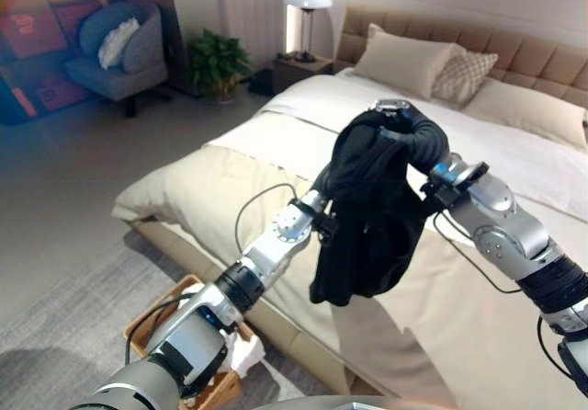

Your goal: Pick up clothes into the bucket

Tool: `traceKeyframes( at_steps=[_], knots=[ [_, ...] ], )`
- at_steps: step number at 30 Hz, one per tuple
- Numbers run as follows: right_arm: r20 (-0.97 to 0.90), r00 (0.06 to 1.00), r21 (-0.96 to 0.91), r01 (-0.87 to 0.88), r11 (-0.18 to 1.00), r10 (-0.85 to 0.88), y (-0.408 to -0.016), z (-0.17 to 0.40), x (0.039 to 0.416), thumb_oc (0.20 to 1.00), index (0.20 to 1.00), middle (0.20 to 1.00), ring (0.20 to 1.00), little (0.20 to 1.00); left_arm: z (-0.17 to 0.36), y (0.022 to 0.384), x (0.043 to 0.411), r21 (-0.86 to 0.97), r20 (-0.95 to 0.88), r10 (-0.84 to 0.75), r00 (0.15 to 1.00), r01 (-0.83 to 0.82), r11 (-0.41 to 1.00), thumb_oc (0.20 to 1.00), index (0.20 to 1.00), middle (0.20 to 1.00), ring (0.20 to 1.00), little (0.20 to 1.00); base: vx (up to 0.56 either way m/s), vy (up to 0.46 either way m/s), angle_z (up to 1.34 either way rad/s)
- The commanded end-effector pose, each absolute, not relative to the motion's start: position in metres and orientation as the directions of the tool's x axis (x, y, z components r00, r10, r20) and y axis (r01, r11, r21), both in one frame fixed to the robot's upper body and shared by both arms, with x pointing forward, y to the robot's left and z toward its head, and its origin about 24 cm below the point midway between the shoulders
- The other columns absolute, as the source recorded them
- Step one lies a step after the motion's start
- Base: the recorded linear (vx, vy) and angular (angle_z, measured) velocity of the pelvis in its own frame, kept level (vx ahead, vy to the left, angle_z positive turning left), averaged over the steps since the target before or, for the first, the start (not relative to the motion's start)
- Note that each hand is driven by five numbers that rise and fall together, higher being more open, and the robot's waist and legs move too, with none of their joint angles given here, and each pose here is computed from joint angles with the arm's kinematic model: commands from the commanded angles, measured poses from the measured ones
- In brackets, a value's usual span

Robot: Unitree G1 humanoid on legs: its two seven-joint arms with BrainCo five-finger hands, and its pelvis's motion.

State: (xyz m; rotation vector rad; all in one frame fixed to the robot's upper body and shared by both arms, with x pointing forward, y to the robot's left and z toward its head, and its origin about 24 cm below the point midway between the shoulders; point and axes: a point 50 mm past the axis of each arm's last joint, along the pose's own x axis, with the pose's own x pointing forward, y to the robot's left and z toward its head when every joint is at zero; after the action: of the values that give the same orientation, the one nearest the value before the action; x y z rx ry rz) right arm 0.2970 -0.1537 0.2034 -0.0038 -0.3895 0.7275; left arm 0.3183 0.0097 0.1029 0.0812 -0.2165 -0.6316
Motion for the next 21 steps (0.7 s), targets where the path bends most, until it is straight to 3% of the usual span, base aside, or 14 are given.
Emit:
traceKeyframes(
  at_steps=[1, 2, 3, 4, 5, 12, 21],
  knots=[
    [0.536, 0.533, -0.192, -0.678, 0.709, 0.654, -0.138, 0.258, 0.291, 0.2, 0.2, 0.2, 0.2, 0.2, 0.11, -0.016, 0.323, 0.222, 0.168, -0.638, 0.751, 0.602, 0.767, 1.0, 1.0, 1.0, 1.0, 1.0, 0.0, 0.0, 0.0],
    [0.541, 0.531, -0.191, -0.677, 0.711, 0.651, -0.138, 0.26, 0.292, 0.2, 0.2, 0.2, 0.2, 0.2, 0.107, -0.019, 0.321, 0.208, 0.155, -0.646, 0.747, 0.615, 0.761, 1.0, 1.0, 1.0, 1.0, 1.0, 0.0, -0.007, -0.03],
    [0.549, 0.535, -0.181, -0.673, 0.717, 0.642, -0.139, 0.261, 0.293, 0.2, 0.2, 0.2, 0.2, 0.2, 0.106, -0.023, 0.317, 0.173, 0.147, -0.678, 0.72, 0.656, 0.735, 0.57, 0.57, 0.57, 0.57, 0.57, 0.0, -0.003, -0.04],
    [0.549, 0.535, -0.181, -0.673, 0.717, 0.642, -0.139, 0.261, 0.293, 0.2, 0.2, 0.2, 0.2, 0.2, 0.106, -0.023, 0.317, 0.173, 0.147, -0.678, 0.72, 0.656, 0.735, 0.57, 0.57, 0.57, 0.57, 0.57, 0.01, 0.002, -0.05],
    [0.55, 0.543, -0.179, -0.665, 0.725, 0.635, -0.141, 0.262, 0.294, 0.2, 0.2, 0.2, 0.2, 0.2, 0.101, -0.026, 0.311, 0.137, 0.129, -0.713, 0.69, 0.699, 0.702, 0.2, 0.2, 0.2, 0.2, 0.2, 0.01, 0.003, -0.04],
    [0.553, 0.568, -0.17, -0.639, 0.75, 0.609, -0.149, 0.262, 0.297, 0.2, 0.2, 0.2, 0.2, 0.2, 0.089, -0.013, 0.305, 0.067, 0.106, -0.723, 0.683, 0.72, 0.691, 0.2, 0.2, 0.2, 0.2, 0.2, 0.0, 0.001, 0.0],
    [0.586, 0.645, -0.111, -0.535, 0.837, 0.49, -0.187, 0.256, 0.295, 0.2, 0.2, 0.2, 0.2, 0.2, 0.081, 0.055, 0.303, -0.045, 0.149, -0.598, 0.788, 0.609, 0.792, 0.2, 0.2, 0.2, 0.2, 0.2, 0.0, 0.0, 0.0]
  ],
)
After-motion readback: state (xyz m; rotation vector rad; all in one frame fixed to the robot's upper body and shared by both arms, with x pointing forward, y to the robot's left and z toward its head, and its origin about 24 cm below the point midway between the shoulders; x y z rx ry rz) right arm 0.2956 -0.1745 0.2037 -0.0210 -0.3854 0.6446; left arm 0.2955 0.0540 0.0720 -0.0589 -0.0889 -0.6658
